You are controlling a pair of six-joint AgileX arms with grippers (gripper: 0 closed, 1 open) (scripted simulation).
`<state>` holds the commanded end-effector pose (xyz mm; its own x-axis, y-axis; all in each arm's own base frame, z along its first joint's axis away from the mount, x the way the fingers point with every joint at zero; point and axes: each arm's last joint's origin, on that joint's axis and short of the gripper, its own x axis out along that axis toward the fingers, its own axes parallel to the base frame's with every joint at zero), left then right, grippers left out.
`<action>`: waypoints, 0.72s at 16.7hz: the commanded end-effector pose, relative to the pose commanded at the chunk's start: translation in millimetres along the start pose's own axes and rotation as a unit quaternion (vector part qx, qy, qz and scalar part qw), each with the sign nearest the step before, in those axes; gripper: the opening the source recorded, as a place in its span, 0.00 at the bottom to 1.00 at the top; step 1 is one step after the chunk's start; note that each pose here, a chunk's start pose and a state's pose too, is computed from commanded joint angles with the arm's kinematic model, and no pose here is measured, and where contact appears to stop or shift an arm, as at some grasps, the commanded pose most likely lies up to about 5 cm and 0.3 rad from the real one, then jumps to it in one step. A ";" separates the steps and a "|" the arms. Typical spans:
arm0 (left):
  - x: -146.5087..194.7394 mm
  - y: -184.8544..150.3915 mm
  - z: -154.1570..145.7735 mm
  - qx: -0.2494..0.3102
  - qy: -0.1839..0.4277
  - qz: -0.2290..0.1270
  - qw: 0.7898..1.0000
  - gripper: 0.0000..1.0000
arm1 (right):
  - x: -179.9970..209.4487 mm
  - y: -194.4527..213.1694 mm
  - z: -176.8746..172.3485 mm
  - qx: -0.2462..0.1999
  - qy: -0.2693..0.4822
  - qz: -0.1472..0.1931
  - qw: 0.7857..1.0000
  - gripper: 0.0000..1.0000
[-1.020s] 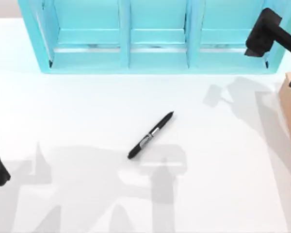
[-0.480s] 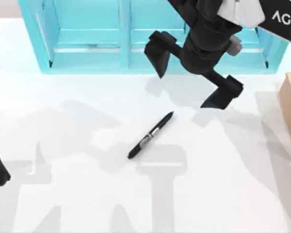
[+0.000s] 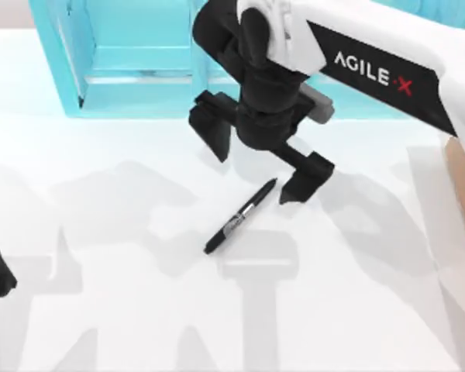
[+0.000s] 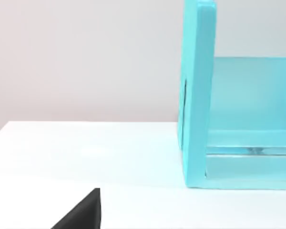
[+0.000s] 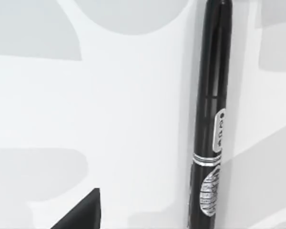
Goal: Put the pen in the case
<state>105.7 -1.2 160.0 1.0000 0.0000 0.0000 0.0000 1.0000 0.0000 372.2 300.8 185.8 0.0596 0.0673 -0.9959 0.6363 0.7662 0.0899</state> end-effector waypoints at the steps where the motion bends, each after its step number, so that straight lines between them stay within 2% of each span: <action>1: 0.0 0.0 0.0 0.000 0.000 0.000 1.000 1.00 | 0.0 0.0 0.0 0.000 0.000 0.000 1.000 1.00; 6: 0.0 0.0 0.0 0.000 0.000 0.000 1.000 1.00 | 6.3 -0.2 1.8 0.001 0.000 -0.001 1.000 1.00; 12: 0.0 0.0 0.0 0.000 0.000 0.000 1.000 1.00 | 79.4 2.5 1.2 0.000 -0.001 0.005 1.000 1.00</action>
<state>105.7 -1.2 160.0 1.0000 0.0000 0.0000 0.0000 1.0000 0.0000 379.4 307.3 107.0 0.0669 0.0732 -0.9951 0.6351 0.7660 0.0991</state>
